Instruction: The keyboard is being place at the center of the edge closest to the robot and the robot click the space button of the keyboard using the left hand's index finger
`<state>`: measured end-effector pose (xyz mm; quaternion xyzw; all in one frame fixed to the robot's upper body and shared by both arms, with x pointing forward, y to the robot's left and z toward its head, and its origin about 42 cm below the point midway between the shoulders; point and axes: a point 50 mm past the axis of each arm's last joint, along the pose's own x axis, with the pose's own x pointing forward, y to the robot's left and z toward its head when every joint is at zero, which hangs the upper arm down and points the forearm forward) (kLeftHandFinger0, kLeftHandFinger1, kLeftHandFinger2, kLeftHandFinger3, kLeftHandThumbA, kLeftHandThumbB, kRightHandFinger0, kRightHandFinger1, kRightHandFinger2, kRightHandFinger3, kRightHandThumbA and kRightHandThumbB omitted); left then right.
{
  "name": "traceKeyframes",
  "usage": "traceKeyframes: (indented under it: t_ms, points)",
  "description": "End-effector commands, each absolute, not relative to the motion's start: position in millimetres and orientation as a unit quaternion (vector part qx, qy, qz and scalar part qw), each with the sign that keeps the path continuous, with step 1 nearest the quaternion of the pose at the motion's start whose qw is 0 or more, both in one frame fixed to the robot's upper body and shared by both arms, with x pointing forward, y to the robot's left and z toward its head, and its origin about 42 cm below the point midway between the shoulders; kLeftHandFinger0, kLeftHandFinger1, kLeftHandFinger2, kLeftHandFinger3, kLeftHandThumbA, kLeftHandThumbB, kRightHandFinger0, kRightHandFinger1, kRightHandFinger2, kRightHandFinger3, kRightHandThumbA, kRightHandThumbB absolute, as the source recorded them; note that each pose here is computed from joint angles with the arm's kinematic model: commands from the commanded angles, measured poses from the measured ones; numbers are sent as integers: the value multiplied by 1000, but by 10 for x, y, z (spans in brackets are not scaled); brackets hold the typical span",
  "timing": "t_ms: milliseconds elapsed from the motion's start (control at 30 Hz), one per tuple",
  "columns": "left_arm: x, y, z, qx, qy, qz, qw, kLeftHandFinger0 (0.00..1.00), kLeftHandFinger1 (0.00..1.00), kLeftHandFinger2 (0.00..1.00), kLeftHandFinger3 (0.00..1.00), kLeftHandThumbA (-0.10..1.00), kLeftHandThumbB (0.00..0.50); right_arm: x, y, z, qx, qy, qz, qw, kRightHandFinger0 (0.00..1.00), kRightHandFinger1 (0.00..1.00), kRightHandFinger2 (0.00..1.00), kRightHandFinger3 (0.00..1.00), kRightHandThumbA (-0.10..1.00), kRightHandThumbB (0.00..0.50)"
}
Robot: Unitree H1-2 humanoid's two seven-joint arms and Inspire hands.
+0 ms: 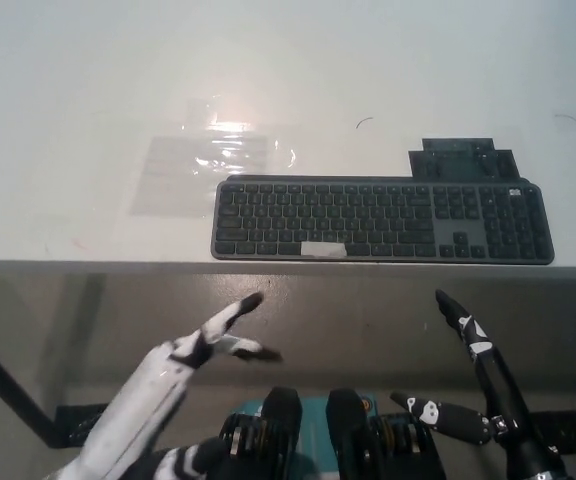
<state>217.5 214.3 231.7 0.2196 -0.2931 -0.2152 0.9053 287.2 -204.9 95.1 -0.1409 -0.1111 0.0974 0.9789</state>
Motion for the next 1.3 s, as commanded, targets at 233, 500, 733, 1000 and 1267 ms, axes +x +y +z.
traceKeyframes:
  t_ms: [233,500,733,1000,1267]
  points:
    - [2233,2448,1829,176,-218,-201,939,1000,1000,1000,1000,1000,378,2864,-1999,1038,-123,-146,103,976,1000,1000,1000,1000,1000,422]
    - [2429,2507,1532,171,-166,-188,953,1000,1000,1000,1000,1000,387,2878,-2006,1046,-123,-146,102,976,1000,1000,1000,1000,1000,428]
    - [2480,2563,1359,162,-124,-182,962,1000,1000,1000,1000,1000,404,2838,-1998,1018,-121,-144,104,977,1000,1000,1000,1000,1000,425]
    - [2459,2591,1257,131,-98,-177,971,1000,1000,1000,1000,1000,359,2840,-2000,1023,-127,-145,106,975,1000,1000,1000,1000,1000,421]
    - [2417,2602,1225,118,-78,-173,975,1000,1000,1000,1000,1000,360,2813,-1997,995,-126,-144,107,976,1000,1000,1000,1000,1000,425]
